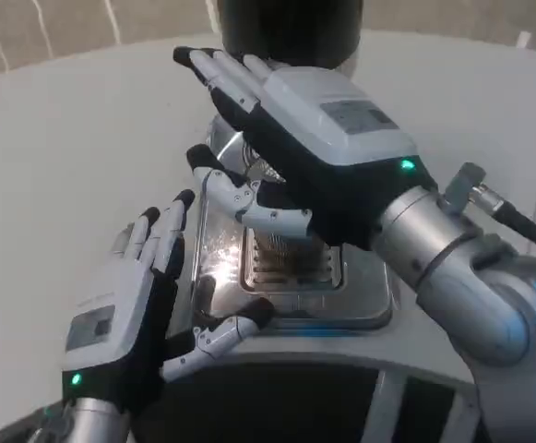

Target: Grasp the cup under the faucet to collect the drink, then remove the cup.

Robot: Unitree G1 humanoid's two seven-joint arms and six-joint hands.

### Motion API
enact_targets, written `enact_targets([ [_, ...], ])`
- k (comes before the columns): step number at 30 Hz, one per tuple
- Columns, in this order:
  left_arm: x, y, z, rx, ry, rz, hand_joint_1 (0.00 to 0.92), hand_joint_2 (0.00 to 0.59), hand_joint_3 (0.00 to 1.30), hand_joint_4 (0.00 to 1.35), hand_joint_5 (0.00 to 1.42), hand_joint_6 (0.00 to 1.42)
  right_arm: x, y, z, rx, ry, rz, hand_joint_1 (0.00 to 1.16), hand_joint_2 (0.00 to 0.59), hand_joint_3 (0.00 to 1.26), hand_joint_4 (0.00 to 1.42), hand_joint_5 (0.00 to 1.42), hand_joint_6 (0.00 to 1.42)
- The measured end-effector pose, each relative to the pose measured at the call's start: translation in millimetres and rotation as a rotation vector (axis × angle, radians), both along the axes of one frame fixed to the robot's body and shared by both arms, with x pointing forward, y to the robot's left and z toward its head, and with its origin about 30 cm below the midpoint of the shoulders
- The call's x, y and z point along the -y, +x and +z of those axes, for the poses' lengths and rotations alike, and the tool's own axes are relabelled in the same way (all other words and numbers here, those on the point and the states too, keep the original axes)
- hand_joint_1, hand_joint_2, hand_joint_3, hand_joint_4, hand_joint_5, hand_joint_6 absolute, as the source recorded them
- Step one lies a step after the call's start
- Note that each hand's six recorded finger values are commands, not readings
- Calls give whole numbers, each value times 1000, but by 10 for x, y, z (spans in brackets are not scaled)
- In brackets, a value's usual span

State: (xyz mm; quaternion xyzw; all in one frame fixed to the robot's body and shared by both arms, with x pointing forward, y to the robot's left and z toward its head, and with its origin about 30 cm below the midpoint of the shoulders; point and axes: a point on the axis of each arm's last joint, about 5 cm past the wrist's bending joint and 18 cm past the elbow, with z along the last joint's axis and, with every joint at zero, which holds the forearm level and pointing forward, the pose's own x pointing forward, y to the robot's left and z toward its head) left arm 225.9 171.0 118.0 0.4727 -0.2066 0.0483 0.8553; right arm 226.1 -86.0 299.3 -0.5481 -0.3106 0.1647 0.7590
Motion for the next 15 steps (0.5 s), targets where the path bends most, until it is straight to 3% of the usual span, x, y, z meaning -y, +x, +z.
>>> enact_targets([
  [3,11,11,0,0,-4,-1,1,59,0,0,0,26,49,24,4,5,7,8,243,586,0,0,0,0],
  [5,14,14,0,0,-4,-1,0,60,0,0,0,26,103,39,13,0,64,19,376,585,0,0,0,0],
  [7,17,22,4,1,-5,-2,0,64,0,0,0,26,156,44,-17,0,115,22,426,582,0,0,0,0],
  [8,25,29,7,3,-6,-4,0,65,0,0,0,26,215,21,-79,27,164,14,431,582,0,0,0,0],
  [11,26,37,2,0,-7,-2,0,66,0,0,0,26,326,-54,-226,65,266,-22,436,576,0,0,0,0],
  [13,35,42,-4,-4,-8,-4,0,67,0,0,0,26,370,-121,-347,71,354,-43,438,573,0,0,0,0],
  [14,44,43,-4,-4,-9,-7,0,68,0,0,0,26,379,-133,-373,71,377,-50,438,571,0,0,0,0],
  [15,70,47,-4,-3,-8,-18,0,69,0,0,0,26,417,-160,-430,68,433,-77,438,569,0,0,0,0],
])
